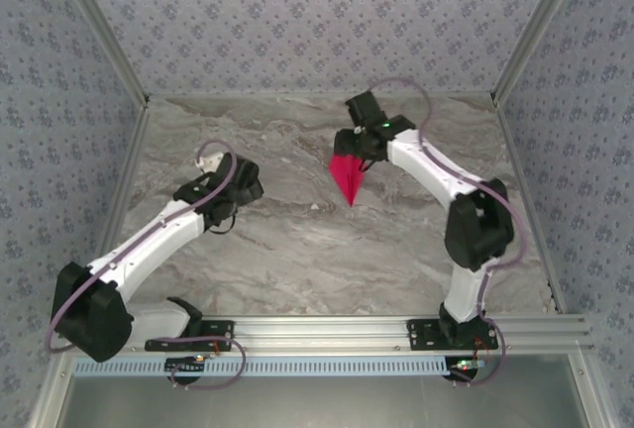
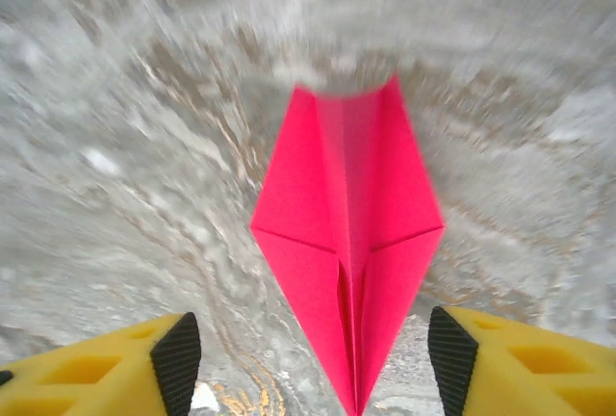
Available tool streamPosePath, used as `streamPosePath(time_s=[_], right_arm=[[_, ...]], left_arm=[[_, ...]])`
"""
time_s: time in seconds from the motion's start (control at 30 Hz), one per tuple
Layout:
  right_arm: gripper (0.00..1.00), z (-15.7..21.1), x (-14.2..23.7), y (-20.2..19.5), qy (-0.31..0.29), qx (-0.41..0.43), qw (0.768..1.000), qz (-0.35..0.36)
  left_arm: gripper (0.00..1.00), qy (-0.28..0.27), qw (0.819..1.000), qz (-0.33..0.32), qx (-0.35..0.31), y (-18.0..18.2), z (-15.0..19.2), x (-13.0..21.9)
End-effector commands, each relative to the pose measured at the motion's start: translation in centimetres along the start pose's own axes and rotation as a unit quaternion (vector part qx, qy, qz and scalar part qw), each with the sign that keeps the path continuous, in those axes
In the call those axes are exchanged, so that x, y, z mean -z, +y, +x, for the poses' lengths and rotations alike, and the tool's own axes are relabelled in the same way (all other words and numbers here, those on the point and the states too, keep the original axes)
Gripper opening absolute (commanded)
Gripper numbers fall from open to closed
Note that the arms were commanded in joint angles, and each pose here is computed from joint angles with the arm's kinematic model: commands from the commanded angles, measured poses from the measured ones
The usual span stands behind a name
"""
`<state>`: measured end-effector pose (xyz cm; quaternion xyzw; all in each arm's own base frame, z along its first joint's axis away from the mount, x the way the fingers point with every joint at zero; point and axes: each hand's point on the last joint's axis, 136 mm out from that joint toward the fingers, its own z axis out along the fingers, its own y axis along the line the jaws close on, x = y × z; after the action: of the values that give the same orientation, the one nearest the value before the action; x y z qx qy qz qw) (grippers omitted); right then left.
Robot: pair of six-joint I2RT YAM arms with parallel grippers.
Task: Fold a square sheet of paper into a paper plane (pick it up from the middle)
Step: Move the paper plane to the center of the table, then reset both arms
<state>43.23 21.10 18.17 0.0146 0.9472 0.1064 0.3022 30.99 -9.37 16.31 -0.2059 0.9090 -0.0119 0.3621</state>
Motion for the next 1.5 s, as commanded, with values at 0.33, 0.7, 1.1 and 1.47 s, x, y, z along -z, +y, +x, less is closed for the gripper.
streamPosePath(time_s=[0.33,0.7,1.1,1.47], right_arm=[[1.00,-1.0,8.1,-19.3,-0.206,-0.021,0.954,0.219],[1.00,5.6,4.9,-26.3,-0.265,-0.024,0.928,0.259],[1.00,6.6,2.2,-24.7,-0.308,0.053,0.934,0.175],[1.00,7.6,-0.7,-22.5,-0.287,0.110,0.947,0.097]], left_arm=[[0.99,-0.185,0.969,-0.163,-0.010,11.2,-7.3,0.5],[0.99,-0.215,0.968,-0.097,-0.082,12.3,-5.1,-5.0],[0.99,-0.253,0.952,0.054,-0.161,7.4,-4.7,-7.9],[0.99,-0.245,0.951,0.078,-0.175,7.3,-4.6,-10.8]])
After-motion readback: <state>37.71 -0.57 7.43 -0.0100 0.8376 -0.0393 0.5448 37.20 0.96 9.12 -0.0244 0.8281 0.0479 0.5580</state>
